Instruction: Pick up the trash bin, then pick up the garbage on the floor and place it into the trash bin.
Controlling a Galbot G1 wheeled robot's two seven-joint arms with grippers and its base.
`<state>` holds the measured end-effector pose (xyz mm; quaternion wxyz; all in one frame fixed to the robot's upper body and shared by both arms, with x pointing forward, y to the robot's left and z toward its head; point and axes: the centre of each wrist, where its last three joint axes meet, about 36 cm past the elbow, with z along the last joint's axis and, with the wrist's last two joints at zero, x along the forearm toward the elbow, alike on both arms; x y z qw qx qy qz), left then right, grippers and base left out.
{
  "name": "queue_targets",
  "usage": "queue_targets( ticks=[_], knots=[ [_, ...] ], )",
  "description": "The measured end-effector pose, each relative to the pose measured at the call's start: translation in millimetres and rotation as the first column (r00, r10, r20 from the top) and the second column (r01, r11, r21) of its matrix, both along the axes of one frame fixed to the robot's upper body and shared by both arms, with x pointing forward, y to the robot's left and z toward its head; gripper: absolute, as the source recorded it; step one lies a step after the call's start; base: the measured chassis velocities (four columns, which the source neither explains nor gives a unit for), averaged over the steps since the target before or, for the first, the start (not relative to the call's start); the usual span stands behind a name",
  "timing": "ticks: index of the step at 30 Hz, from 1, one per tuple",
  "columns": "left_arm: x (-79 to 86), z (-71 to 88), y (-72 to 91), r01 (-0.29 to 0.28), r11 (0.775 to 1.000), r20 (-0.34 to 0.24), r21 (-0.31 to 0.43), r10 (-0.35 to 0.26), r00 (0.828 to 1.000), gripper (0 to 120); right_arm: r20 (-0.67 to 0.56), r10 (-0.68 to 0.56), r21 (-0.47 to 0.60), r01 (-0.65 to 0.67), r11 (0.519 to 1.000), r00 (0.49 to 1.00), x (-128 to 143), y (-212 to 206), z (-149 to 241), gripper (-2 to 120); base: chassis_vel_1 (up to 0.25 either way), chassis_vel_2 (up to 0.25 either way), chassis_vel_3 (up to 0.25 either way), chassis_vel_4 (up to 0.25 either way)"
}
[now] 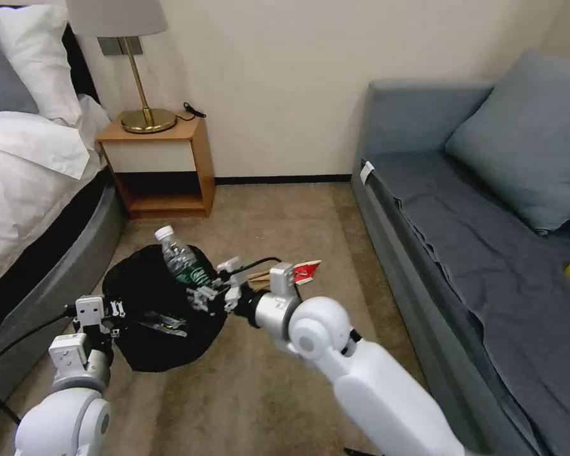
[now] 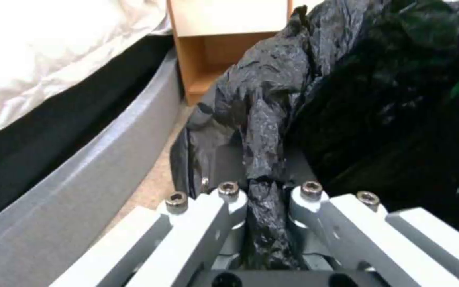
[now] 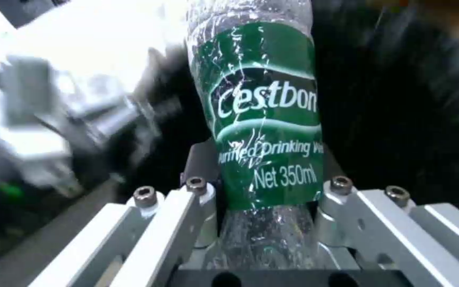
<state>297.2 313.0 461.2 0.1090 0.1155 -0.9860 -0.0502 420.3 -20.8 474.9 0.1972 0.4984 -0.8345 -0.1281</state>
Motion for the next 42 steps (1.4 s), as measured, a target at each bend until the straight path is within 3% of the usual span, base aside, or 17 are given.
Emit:
queue_targets(
  ticks=[5, 11, 30, 35, 42],
  knots=[
    [-6.3, 14.7, -9.0, 0.013, 1.0, 0.025, -0.011, -0.013, 1.0, 4, 0.013, -0.008, -0.036, 0.008, 0.999, 1.0, -4, 9, -24, 22, 0.0, 0.0, 0.0, 0.0],
    [-10.4, 15.7, -12.6, 0.001, 1.0, 0.027, 0.002, -0.001, 1.0, 4, 0.025, -0.025, -0.051, 0.026, 0.998, 0.999, -5, 11, -34, 22, 0.0, 0.0, 0.0, 0.0],
    [-7.8, 0.1, -16.7, -0.025, 1.0, 0.023, 0.002, 0.025, 0.999, 4, 0.051, -0.029, -0.08, 0.033, 0.996, 0.998, -13, -6, -34, 93, 0.0, 0.0, 0.0, 0.0],
    [-2.4, -3.9, -11.9, -0.041, 0.999, 0.023, 0.003, 0.041, 0.999, 4, 0.054, -0.065, -0.078, 0.069, 0.995, 0.996, -13, -10, -30, 100, 0.0, 0.0, 0.0, 0.0],
    [1.9, 3.2, 0.2, -0.06, 0.998, 0.025, -0.01, 0.06, 0.998, 4, 0.021, -0.168, -0.063, 0.169, 0.984, 0.986, 4, -44, -36, 100, 0.0, 0.0, 0.0, 0.0]
  ],
)
